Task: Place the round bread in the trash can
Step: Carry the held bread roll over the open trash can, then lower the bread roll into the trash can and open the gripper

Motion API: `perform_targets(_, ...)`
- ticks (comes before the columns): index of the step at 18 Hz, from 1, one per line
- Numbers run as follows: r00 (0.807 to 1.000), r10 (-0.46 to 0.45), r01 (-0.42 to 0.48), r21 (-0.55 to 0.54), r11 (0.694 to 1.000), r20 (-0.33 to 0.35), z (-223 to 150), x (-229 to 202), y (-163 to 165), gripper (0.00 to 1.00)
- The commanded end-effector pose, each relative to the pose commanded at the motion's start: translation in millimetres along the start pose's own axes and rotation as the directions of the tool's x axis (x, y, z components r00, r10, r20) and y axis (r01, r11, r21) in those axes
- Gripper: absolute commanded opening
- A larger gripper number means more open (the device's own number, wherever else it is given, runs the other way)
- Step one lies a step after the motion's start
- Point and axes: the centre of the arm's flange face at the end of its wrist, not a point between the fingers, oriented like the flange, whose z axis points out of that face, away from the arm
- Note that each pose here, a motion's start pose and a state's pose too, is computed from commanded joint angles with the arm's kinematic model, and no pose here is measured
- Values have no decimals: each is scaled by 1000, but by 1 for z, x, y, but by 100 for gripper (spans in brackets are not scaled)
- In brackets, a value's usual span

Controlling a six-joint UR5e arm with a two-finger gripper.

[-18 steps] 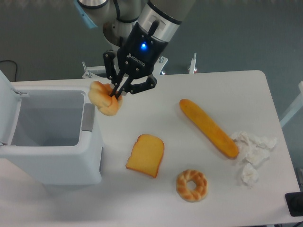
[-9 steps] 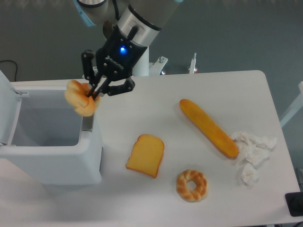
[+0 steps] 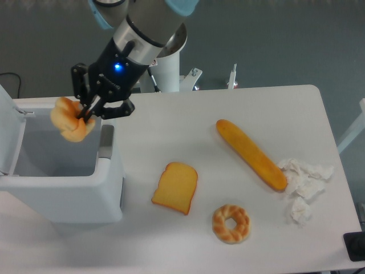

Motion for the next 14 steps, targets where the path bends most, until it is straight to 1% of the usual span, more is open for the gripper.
perform_targets(5,1000,25,-25,-3,1000,-5,18,0,3,0)
perform_targets(11,999,29,-29,-16,999,-19,30,2,5,0)
perform_targets(14,999,35,-36,-27,999,-32,42,2,3,0)
